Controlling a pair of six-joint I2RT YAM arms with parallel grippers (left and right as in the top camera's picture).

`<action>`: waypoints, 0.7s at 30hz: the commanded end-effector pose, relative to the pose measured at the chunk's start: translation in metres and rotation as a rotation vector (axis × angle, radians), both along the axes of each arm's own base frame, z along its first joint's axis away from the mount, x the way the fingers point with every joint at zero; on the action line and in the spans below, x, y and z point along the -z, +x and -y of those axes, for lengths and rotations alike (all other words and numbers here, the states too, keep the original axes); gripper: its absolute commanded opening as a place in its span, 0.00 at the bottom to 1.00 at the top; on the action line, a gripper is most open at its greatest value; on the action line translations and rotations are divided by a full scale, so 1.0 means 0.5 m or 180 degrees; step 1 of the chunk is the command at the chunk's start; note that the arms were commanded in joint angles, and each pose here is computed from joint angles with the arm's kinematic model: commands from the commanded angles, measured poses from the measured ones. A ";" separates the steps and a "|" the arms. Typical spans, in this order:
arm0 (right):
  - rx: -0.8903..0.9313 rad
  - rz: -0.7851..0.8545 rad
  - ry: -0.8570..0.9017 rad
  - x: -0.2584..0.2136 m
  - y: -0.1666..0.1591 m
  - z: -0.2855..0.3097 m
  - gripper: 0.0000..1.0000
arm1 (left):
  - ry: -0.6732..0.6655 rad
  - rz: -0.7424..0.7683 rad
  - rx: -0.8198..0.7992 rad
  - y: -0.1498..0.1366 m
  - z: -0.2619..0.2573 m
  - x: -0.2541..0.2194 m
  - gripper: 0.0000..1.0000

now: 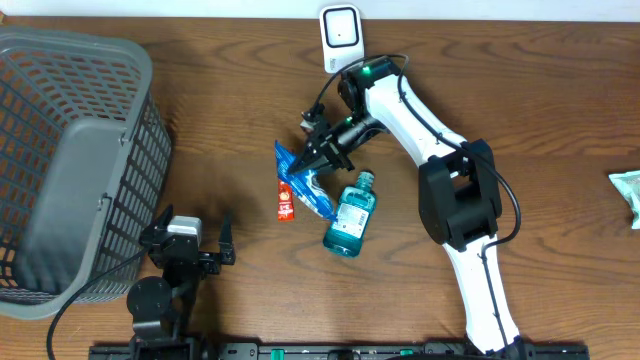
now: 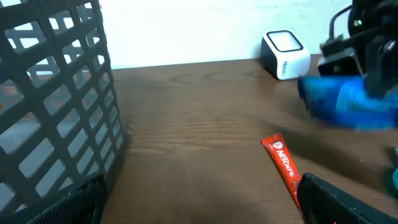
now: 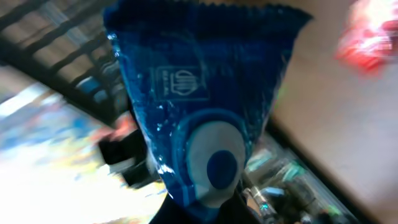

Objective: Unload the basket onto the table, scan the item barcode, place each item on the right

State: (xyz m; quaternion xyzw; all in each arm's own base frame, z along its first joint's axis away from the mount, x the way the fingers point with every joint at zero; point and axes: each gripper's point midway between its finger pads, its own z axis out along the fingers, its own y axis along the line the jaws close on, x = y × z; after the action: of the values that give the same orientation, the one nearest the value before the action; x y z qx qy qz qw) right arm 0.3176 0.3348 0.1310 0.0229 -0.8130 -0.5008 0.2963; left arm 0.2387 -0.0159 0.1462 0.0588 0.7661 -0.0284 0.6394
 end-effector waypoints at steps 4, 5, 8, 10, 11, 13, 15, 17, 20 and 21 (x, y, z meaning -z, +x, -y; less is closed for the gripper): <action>0.0592 -0.0127 -0.1822 0.100 0.049 0.072 0.02 | 0.0028 -0.0129 0.0027 -0.003 0.003 0.027 0.98; 0.0671 -0.0133 -0.1837 0.103 0.058 0.068 0.02 | 0.0028 -0.0129 0.0027 -0.003 0.003 0.027 0.98; 0.0904 -0.0132 -0.1808 0.104 0.089 0.053 0.01 | 0.0028 -0.0129 0.0027 -0.003 0.003 0.027 0.98; 0.1053 -0.0049 -0.1734 0.104 0.118 0.040 0.01 | 0.0028 -0.0129 0.0027 -0.003 0.003 0.027 0.98; 0.1142 -0.0018 -0.1730 0.105 0.132 0.036 0.01 | 0.0028 -0.0129 0.0027 -0.003 0.003 0.027 0.98; 0.1377 -0.0006 -0.1809 0.111 0.161 0.034 0.01 | 0.0028 -0.0129 0.0027 -0.003 0.003 0.027 0.98; 0.1708 0.0022 -0.1925 0.119 0.199 0.035 0.01 | 0.0028 -0.0129 0.0027 -0.003 0.003 0.027 0.98; 0.1889 0.0047 -0.1956 0.121 0.222 0.035 0.01 | 0.0028 -0.0129 0.0027 -0.003 0.003 0.027 0.98; 0.2304 0.0073 -0.1942 0.114 0.274 0.035 0.01 | 0.0028 -0.0129 0.0027 -0.003 0.003 0.027 0.98; 0.2406 0.0070 -0.1940 0.110 0.285 0.037 0.01 | 0.0028 -0.0129 0.0027 -0.003 0.003 0.027 0.98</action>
State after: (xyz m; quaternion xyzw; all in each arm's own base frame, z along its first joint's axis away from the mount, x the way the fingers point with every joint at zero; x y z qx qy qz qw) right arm 0.4408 0.3242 0.0525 -0.2743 -0.9025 -0.3136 0.1091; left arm 0.2387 -0.0159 0.1463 0.0586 0.7660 -0.0285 0.6396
